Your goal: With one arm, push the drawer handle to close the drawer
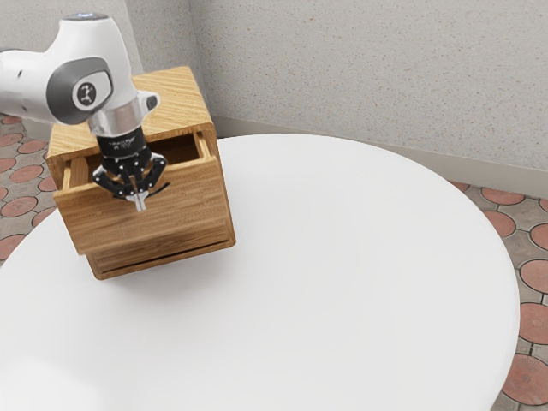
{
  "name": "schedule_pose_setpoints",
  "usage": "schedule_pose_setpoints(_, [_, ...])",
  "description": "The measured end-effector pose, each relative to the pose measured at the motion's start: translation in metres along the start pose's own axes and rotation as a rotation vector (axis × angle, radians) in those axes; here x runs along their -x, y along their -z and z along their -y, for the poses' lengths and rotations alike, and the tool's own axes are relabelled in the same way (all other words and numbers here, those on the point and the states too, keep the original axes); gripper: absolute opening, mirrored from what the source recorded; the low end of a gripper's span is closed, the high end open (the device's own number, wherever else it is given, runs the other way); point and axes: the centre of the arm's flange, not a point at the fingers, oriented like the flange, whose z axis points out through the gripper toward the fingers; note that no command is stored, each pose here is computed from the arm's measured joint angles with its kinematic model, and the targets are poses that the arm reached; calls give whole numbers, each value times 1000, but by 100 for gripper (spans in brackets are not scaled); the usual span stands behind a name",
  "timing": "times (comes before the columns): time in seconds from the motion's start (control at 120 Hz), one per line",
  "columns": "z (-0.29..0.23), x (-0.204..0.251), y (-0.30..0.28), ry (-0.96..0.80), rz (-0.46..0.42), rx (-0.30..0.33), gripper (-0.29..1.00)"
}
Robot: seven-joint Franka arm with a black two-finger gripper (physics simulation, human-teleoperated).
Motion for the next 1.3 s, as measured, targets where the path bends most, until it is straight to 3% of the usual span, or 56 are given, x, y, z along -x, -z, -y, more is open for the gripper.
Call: schedule_pose_setpoints(1.3, [-4,-85,-7,-24,-1,2,-8])
